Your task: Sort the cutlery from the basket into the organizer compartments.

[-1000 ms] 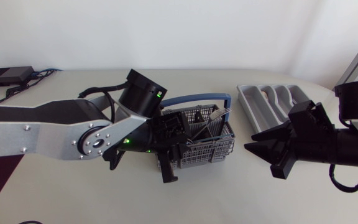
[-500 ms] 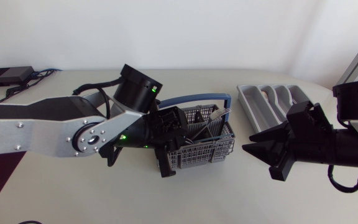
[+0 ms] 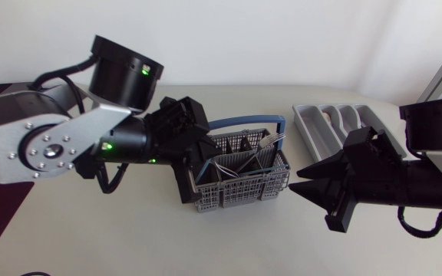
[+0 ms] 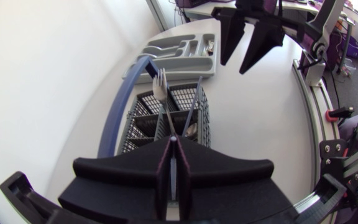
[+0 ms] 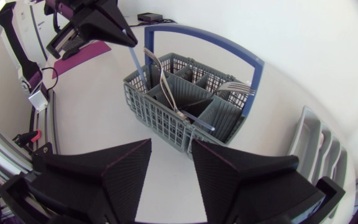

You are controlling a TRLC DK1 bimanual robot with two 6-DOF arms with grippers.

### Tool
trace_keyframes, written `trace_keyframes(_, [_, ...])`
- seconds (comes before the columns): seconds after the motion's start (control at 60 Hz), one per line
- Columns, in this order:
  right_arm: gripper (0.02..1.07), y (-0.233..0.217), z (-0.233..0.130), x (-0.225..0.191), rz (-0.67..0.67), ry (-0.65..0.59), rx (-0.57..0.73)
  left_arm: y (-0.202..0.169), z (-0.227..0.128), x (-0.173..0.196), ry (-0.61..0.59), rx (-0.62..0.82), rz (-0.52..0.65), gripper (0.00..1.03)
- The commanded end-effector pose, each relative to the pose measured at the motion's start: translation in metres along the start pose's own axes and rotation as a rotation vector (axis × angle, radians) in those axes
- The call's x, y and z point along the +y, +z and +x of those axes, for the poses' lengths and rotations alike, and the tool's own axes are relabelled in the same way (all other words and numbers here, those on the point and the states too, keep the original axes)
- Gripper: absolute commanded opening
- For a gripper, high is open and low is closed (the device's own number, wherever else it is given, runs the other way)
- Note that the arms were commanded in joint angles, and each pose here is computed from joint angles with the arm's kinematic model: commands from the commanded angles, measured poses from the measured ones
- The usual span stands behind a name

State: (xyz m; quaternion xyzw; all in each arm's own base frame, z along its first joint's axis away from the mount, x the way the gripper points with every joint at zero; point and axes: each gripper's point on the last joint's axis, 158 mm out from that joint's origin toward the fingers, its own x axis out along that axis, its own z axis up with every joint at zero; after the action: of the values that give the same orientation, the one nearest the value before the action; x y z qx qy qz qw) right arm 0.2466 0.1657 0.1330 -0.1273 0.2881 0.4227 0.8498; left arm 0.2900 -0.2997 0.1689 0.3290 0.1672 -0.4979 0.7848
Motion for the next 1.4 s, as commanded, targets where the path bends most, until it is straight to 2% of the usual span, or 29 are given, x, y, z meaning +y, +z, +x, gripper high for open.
trace_keyframes(0.0, [0.52, 0.015, -0.001, 0.006, -0.021, 0.016, -0.018, 0.027, -0.021, 0.016, 0.036, -0.072, -0.028, 0.03])
trace_keyframes(0.2, [0.52, 0.039, 0.007, 0.021, -0.06, 0.054, -0.033, 0.048, -0.044, 0.032, 0.012, -0.159, -0.153, 0.03])
trace_keyframes(0.533, [0.53, 0.071, 0.027, 0.036, -0.086, 0.102, -0.06, 0.064, -0.043, 0.032, -0.166, -0.243, -0.394, 0.03])
trace_keyframes(0.8, [0.55, 0.088, 0.045, 0.043, -0.101, 0.134, -0.07, 0.076, -0.046, 0.029, -0.221, -0.272, -0.451, 0.03])
trace_keyframes(0.867, [0.59, 0.093, 0.049, 0.048, -0.109, 0.148, -0.074, 0.081, -0.048, 0.028, -0.242, -0.284, -0.469, 0.03])
trace_keyframes(1.117, [0.58, 0.104, 0.061, 0.054, -0.114, 0.157, -0.072, 0.084, -0.047, 0.025, -0.275, -0.289, -0.496, 0.03])
trace_keyframes(1.167, [0.54, 0.105, 0.063, 0.054, -0.117, 0.154, -0.07, 0.084, -0.047, 0.026, -0.275, -0.289, -0.498, 0.03])
trace_keyframes(1.383, [0.12, 0.102, 0.07, 0.059, -0.112, 0.169, -0.05, 0.084, -0.048, 0.026, -0.285, -0.293, -0.507, 0.03])
